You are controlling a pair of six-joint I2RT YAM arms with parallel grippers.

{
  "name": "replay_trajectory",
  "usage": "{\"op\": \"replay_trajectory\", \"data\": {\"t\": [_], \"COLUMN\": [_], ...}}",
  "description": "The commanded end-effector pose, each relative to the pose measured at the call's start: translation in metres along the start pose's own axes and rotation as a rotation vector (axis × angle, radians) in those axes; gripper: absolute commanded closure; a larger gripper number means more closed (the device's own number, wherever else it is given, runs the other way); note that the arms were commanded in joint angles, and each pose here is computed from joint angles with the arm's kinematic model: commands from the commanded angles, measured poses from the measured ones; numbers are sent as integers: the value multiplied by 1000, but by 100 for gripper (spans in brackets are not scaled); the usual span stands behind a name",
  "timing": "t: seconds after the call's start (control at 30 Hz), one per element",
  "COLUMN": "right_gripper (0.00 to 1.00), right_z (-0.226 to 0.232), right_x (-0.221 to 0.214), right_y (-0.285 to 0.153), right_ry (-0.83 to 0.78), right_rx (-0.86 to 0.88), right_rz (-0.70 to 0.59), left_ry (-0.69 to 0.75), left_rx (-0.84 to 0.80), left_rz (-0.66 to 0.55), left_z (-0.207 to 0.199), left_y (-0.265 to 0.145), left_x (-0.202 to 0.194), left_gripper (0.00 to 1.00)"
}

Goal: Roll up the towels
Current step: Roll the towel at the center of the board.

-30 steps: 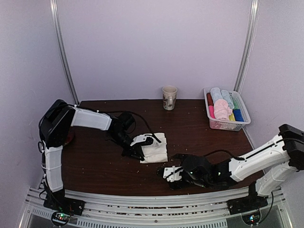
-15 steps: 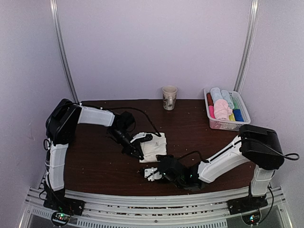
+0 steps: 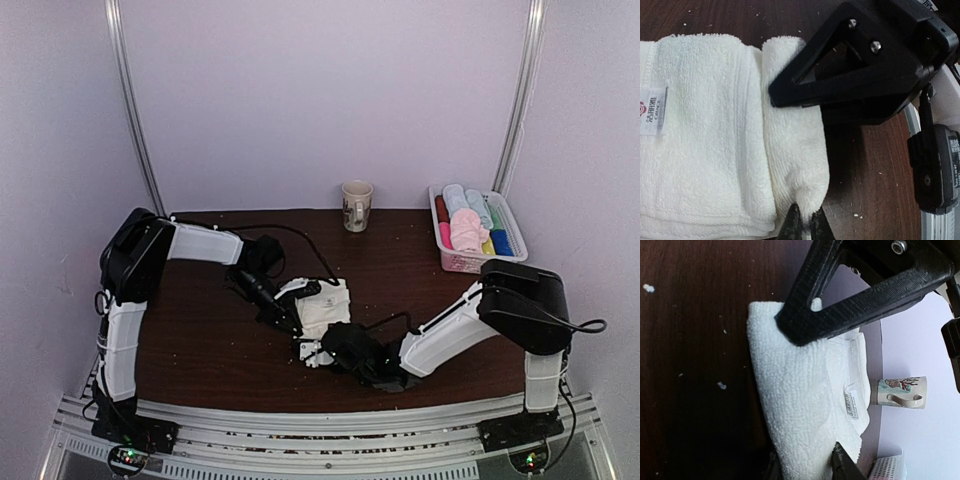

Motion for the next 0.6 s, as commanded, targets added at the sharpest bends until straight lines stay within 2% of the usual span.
{"op": "replay_trajectory", "data": {"t": [0.0, 0.1, 0.17, 0.27, 0.33, 0.57], "right_gripper": [71, 82, 91, 98, 100, 100], "right_z": [30, 32, 31, 32, 33, 33], "right_x": [-15, -14, -13, -13, -14, -12], "right_y": [8, 8, 7, 7, 7, 7], "right_ry": [-57, -54, -23, -4, 0, 16], "right_rx": [117, 149, 169, 197, 216, 256], "right_rz": [45, 33, 26, 18, 17, 14], "left_ry": [-66, -59, -47, -28, -17, 18], "left_rx": [14, 16, 24, 37, 46, 69], "left_rz": [106, 106, 103, 97, 95, 85], "left_z": [11, 11, 10, 8, 6, 3], "left_y": [12, 11, 9, 3, 0, -9], "left_x": [-30, -30, -28, -24, -21, -16], "left_gripper": [100, 100, 95, 90, 88, 72]}}
Point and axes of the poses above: each gripper's point midway between its finger pads, its own y axis out along the fingers, its own z axis along the line the jaws close on, x = y × z, the point moved 4 cm from there along -y, back along the fingers, and after that the axes turned 12 degrees about -y, right-handed, at the moved point
